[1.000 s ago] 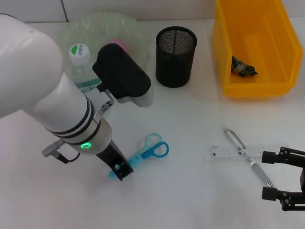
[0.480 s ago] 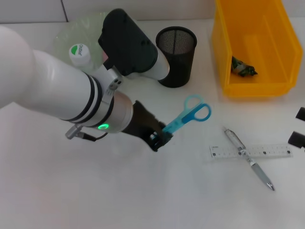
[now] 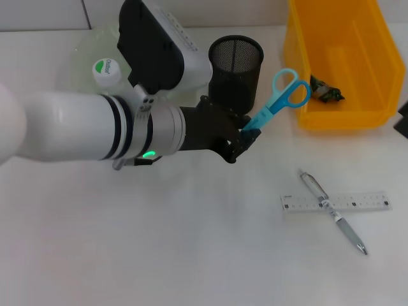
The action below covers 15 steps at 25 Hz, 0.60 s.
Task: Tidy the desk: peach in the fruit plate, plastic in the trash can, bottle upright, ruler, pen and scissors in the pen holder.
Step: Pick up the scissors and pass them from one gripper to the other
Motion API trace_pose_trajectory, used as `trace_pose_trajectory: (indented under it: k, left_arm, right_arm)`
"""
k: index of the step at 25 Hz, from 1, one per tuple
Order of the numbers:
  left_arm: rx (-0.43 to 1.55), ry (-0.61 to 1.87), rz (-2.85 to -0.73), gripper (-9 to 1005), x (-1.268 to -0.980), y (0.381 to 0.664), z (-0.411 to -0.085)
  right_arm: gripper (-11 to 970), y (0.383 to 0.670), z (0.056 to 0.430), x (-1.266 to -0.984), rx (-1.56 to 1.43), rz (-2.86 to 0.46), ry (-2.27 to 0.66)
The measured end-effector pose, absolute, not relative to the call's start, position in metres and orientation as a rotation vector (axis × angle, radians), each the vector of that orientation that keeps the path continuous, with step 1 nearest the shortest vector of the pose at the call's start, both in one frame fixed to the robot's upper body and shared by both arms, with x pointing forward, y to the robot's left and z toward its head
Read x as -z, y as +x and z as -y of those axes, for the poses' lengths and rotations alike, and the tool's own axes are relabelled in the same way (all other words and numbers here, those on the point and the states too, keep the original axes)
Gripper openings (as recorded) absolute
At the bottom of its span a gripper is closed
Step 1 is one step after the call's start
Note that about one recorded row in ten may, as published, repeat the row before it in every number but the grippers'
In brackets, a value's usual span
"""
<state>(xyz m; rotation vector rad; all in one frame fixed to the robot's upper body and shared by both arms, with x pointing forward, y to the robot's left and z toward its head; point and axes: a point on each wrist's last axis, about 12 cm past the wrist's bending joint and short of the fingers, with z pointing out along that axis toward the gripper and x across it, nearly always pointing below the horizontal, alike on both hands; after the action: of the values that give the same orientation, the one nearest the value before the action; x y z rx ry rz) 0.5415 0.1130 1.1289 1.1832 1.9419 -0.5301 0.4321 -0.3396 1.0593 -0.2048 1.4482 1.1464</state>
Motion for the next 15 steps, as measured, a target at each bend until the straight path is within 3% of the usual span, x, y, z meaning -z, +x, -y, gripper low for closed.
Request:
trace_pose_trajectory:
  k: [7,15]
  left_arm:
    - [0.549,1.134,-1.827,205,-1.107,0.541,-0.112]
    - [0.625,1.111,-1.753,211,-1.097,0.537,-0.113]
  right_arm:
    - [838,0.445,0.289,-1.04,-1.17,-1.4,-0.042]
    - [836,0.454,0.268,-1.032,-1.063,-1.388,-0.011]
